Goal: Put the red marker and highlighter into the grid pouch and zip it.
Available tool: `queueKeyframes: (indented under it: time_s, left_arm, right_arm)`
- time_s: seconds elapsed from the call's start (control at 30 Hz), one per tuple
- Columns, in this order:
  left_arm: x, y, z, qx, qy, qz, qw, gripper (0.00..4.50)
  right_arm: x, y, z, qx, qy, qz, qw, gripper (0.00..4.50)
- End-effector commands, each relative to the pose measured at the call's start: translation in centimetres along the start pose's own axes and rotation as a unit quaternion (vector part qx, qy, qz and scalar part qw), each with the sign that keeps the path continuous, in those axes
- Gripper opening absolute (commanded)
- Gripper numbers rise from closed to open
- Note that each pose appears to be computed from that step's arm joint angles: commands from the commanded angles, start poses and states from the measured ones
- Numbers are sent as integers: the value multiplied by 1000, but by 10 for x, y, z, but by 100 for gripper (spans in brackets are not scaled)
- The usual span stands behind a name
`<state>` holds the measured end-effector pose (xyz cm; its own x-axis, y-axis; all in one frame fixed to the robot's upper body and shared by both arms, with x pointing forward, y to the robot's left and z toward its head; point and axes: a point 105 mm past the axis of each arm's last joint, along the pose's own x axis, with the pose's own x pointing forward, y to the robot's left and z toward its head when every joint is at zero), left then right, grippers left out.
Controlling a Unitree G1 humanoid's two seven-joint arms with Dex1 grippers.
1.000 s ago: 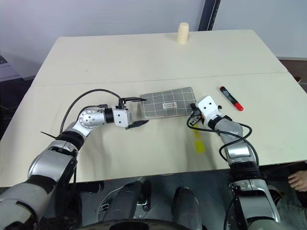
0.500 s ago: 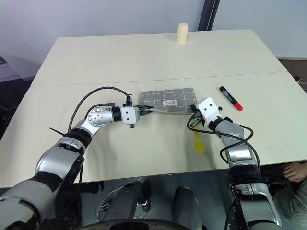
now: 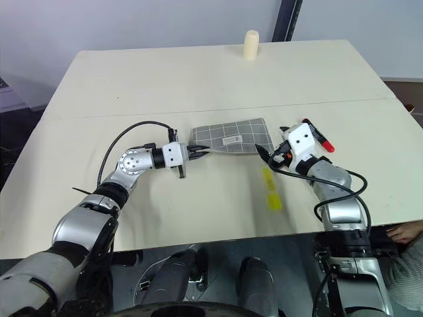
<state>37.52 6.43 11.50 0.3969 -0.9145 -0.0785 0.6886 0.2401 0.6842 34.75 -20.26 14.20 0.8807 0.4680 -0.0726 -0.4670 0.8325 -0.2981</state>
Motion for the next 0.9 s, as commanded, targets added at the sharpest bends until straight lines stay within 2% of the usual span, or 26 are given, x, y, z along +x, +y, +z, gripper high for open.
queueKeyframes:
  time_s: [0.03, 0.2, 0.3, 0.47, 0.57, 0.77, 0.8, 0.9]
  left_arm:
    - [-5, 19, 10, -1, -24, 43, 999, 0]
    - [-4, 23, 12, -32, -37, 77, 996, 0]
    - [-3, 18, 13, -27, -39, 80, 996, 0]
    - [-3, 19, 14, -28, -40, 90, 995, 0]
    - [-3, 20, 14, -27, -39, 92, 995, 0]
    - [-3, 20, 13, -28, -38, 95, 994, 0]
    - [-3, 20, 13, -27, -37, 95, 994, 0]
    - [-4, 21, 13, -28, -36, 98, 994, 0]
  right_arm:
    - [-12, 0, 12, -11, 1, 4, 1000, 448]
    - [-14, -1, -3, 2, 37, -21, 999, 448]
    - [-13, -9, -7, 36, 33, -58, 997, 448]
    - [-10, -9, -16, 63, 36, -65, 995, 448]
    - [-5, -5, -22, 79, 43, -58, 994, 358]
    - [7, 2, -23, 81, 43, -46, 995, 40]
    - [10, 3, -21, 80, 39, -44, 995, 3]
    - [17, 5, -15, 80, 28, -38, 996, 3]
